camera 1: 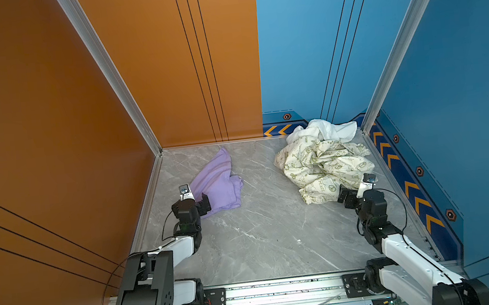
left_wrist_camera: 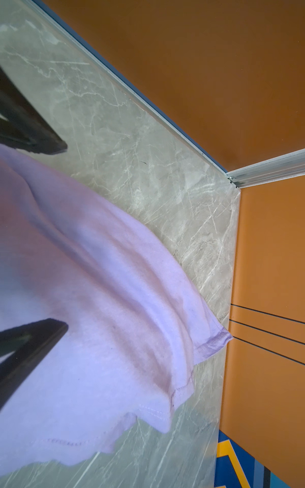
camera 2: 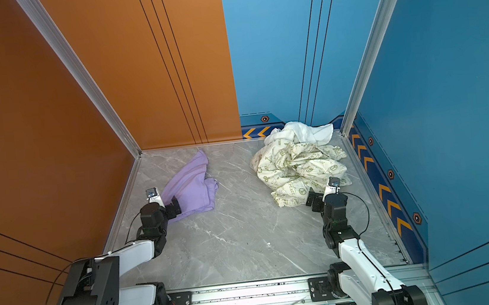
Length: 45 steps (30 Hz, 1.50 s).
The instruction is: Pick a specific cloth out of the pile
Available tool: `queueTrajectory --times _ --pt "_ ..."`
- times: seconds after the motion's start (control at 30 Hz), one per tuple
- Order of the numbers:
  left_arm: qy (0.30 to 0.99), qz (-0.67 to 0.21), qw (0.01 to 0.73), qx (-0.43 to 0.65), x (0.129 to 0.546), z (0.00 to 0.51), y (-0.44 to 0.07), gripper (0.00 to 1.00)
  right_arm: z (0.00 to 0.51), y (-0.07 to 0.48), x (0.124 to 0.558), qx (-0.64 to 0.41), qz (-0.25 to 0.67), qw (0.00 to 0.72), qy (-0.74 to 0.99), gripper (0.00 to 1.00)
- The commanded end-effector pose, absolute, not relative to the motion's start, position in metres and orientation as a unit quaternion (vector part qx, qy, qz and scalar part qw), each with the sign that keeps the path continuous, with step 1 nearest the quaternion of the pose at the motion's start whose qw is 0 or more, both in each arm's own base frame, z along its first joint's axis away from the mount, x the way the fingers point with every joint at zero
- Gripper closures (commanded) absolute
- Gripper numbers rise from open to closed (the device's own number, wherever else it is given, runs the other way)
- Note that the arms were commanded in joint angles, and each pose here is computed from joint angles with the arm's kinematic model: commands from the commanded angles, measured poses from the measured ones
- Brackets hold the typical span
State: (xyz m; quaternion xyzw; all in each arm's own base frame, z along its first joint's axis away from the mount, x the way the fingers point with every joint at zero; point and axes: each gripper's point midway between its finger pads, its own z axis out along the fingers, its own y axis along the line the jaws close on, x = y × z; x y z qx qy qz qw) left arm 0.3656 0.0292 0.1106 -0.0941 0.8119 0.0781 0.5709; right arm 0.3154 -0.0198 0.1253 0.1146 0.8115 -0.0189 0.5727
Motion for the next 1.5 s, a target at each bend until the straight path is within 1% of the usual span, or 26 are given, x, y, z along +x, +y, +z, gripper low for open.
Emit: queueTrajectory --times 0.0,0.1,0.23,0.27,0.33,0.57,0.7,0.87,1.0,1.37,1.47 --pt "0.789 0.098 0.602 -0.071 0.372 0.122 0.028 0.02 0.140 -0.024 0.328 0.103 -0.034 0.621 0.776 0.00" --pt "0.789 0.093 0.604 -0.060 0.375 0.113 0.023 0.02 0.130 -0.019 0.339 0.088 -0.026 0.620 0.779 0.00" --pt "0.785 0.103 0.609 -0.049 0.378 0.107 0.018 0.02 0.130 -0.010 0.357 0.069 -0.009 0.621 0.781 0.00" --pt "0.787 0.105 0.607 -0.046 0.379 0.105 0.016 0.02 0.128 -0.012 0.362 0.073 -0.013 0.611 0.788 0.00" --pt "0.790 0.108 0.602 -0.041 0.380 0.101 0.014 0.02 0.122 -0.016 0.367 0.079 -0.017 0.590 0.803 0.00" --pt "0.791 0.110 0.601 -0.029 0.384 0.098 0.011 0.02 0.120 -0.022 0.375 0.082 0.013 0.588 0.805 0.00" --pt "0.791 0.110 0.601 -0.030 0.384 0.098 0.011 0.02 0.117 -0.027 0.373 0.076 0.012 0.613 0.786 0.00" --pt "0.790 0.109 0.602 -0.028 0.385 0.099 0.010 0.02 0.108 -0.025 0.369 0.076 0.036 0.651 0.754 0.00" --pt "0.792 0.106 0.601 -0.022 0.386 0.098 0.008 0.02 0.104 -0.031 0.373 0.088 0.031 0.633 0.769 0.00" --pt "0.797 0.104 0.594 -0.028 0.389 0.097 0.011 0.02 0.094 -0.012 0.394 0.046 0.011 0.584 0.810 0.00" --pt "0.797 0.120 0.589 -0.057 0.388 0.097 0.023 0.02 0.093 -0.011 0.395 0.043 0.001 0.580 0.813 0.00"
